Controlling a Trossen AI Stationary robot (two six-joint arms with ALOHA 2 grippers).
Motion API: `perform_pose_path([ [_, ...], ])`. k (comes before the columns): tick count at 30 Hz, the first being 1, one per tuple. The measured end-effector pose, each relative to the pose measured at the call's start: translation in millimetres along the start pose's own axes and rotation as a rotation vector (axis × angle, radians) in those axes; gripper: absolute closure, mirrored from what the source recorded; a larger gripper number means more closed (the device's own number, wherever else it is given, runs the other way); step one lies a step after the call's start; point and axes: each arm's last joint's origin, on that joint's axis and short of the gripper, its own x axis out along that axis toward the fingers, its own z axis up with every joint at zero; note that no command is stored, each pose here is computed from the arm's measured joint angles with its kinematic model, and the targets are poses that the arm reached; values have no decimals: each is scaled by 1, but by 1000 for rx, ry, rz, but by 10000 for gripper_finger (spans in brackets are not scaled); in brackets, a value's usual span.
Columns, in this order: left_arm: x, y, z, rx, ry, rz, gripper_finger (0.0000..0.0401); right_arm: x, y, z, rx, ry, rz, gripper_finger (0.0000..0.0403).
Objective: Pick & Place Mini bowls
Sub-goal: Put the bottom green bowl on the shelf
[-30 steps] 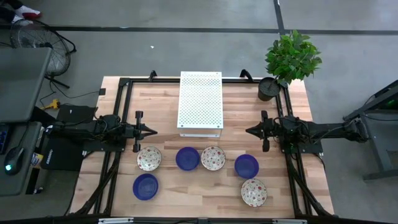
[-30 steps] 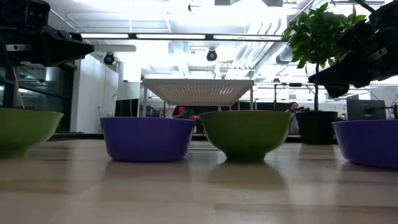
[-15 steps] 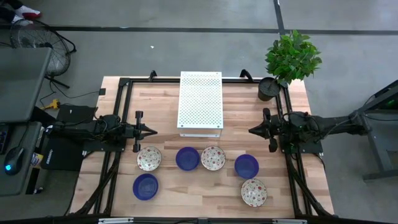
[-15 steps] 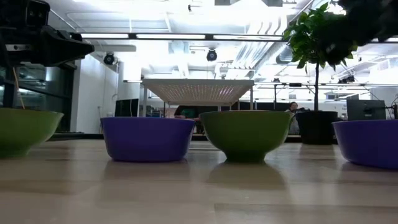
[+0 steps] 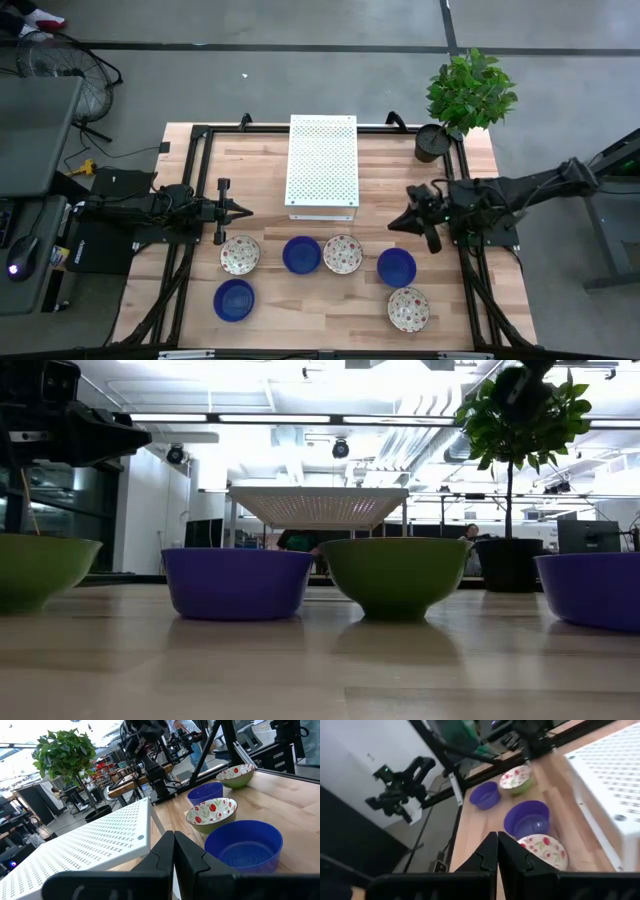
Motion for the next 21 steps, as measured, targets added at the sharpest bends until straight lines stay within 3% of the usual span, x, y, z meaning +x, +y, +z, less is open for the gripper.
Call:
perform_pose_path([
  [11,0,0,0,0,0,0,401,34,26,-10,77,159,46,402],
  [21,0,0,0,0,0,0,401,55,42,-44,341,427,95,402],
])
